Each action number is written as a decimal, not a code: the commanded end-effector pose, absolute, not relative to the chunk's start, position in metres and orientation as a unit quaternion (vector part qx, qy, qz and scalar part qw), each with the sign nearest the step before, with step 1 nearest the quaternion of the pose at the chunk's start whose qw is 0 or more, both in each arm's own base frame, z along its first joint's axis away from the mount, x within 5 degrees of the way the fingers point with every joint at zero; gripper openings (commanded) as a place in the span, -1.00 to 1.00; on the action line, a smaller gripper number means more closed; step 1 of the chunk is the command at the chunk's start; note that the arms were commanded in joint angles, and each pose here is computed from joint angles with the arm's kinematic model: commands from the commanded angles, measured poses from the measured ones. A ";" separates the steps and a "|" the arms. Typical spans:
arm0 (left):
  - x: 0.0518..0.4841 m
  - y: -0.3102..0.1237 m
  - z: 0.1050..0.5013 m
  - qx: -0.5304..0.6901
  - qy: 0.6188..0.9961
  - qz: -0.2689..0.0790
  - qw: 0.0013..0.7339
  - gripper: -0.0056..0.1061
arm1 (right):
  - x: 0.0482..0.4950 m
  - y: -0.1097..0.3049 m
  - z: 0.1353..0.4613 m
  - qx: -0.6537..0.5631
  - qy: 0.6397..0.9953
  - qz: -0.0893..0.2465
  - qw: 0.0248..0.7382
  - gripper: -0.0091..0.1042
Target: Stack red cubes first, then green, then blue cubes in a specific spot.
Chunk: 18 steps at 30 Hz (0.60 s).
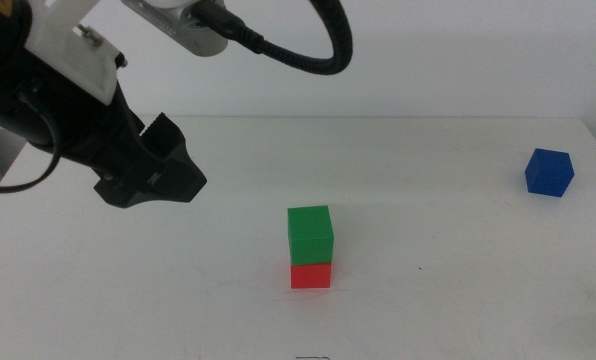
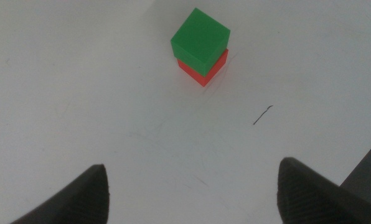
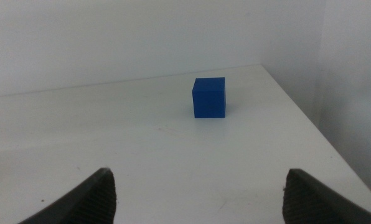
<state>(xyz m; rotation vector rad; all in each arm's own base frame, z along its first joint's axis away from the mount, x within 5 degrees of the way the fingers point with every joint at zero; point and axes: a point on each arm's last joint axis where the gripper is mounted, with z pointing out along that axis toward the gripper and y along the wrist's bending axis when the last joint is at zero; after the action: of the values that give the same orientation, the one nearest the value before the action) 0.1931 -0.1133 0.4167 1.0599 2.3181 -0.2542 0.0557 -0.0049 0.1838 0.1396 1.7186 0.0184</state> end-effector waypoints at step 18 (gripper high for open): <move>0.181 -0.110 0.427 0.402 0.865 -0.108 0.281 0.73 | 0.092 -0.013 0.338 0.097 0.859 -0.025 0.502 0.41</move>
<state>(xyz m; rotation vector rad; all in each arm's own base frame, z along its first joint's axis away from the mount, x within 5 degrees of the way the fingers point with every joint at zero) 0.1931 -0.1133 0.4167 1.0599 2.3181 -0.2542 0.0830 -0.0115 0.3186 0.2218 2.0259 -0.0402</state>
